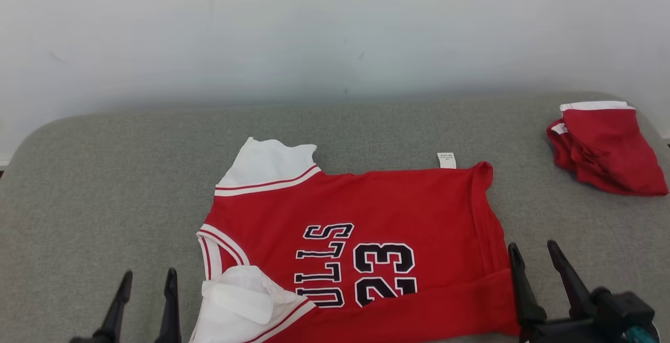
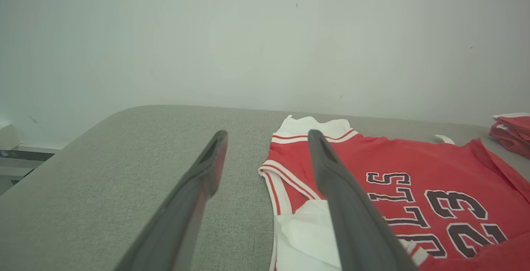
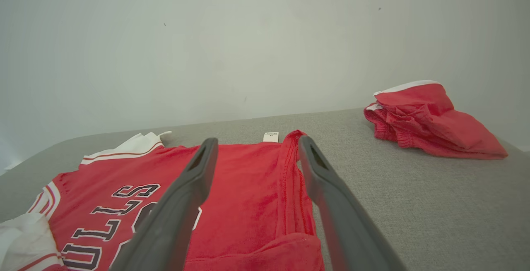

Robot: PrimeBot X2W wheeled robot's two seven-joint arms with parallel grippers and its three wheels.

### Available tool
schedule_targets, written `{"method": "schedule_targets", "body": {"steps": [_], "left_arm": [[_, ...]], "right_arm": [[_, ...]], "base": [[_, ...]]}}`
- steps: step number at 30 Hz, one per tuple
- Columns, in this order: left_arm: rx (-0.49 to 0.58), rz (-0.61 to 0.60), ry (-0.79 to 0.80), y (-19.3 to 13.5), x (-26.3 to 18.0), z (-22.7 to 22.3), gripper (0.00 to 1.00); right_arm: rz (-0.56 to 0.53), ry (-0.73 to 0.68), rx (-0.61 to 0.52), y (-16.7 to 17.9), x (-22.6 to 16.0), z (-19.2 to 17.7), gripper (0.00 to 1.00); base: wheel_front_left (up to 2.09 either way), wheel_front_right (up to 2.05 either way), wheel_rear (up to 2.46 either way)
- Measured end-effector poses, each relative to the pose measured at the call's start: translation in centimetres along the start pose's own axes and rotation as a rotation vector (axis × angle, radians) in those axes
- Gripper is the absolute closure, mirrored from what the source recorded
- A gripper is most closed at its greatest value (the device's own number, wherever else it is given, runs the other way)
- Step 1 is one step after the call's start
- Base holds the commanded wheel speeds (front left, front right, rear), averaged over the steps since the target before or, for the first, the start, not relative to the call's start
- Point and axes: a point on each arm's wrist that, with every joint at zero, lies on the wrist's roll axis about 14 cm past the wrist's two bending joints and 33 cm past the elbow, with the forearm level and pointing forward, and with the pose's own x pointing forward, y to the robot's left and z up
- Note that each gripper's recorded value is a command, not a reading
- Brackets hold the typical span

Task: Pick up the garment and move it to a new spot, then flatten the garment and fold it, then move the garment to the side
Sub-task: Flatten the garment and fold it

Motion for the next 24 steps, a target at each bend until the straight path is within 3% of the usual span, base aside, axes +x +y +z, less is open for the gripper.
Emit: {"method": "schedule_targets", "body": {"steps": [15,24], "left_arm": [[0.123,-0.184,-0.023,-1.3,13.0,3.2,0.00],[0.129,-0.273,0.150,-2.3,20.5,-0.4,0.00]], "right_arm": [[-0.026,0.154,-0.109,-4.2,9.0,-0.7,0.00],[-0.011,0.299,-0.150,-5.5,14.8,-4.1,0.00]], "base": [[0.00,0.00,0.00],[0.00,0.00,0.00]]}}
